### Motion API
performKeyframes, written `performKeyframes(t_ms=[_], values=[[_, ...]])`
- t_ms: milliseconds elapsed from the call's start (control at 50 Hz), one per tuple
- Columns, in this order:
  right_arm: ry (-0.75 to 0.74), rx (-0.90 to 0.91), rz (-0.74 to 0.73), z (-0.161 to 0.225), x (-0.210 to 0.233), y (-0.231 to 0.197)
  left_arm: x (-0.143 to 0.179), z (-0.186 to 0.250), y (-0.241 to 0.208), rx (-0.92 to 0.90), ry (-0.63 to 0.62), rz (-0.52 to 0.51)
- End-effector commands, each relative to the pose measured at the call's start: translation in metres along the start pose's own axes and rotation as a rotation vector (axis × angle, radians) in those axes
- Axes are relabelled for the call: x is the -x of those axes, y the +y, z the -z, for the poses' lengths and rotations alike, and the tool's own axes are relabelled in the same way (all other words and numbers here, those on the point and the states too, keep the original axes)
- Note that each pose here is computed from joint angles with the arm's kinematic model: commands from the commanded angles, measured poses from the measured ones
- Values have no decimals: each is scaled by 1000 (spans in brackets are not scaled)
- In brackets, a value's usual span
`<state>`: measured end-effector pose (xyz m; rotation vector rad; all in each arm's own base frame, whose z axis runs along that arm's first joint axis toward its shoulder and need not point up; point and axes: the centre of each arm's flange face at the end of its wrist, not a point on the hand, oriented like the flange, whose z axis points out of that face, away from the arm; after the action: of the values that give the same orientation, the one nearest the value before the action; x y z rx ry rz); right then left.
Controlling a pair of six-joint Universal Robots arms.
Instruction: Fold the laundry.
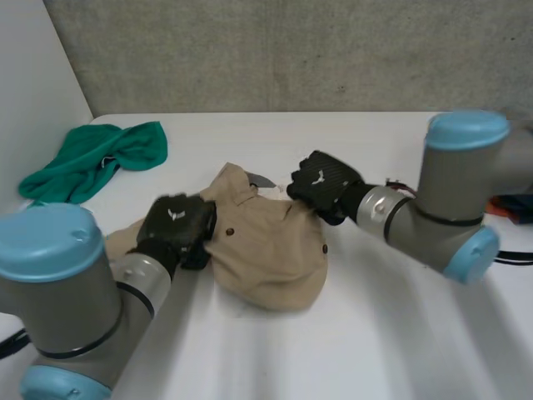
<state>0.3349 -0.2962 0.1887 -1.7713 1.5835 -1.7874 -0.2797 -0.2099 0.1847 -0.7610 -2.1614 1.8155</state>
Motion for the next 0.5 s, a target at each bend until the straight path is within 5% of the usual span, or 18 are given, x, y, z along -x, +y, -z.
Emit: performKeyframes(t_ms=[20, 120, 240, 500], values=[[114, 3, -277, 50, -50, -39, -3, 20, -58, -202, 108, 49], [326, -18, -372, 110, -101, -78, 9, 26, -107, -357, 112, 84], [329, -24, -381, 121, -104, -93, 37, 0, -120, -356, 50, 131], [239, 146, -399, 40, -36, -62, 57, -104, -53, -121, 31, 157]])
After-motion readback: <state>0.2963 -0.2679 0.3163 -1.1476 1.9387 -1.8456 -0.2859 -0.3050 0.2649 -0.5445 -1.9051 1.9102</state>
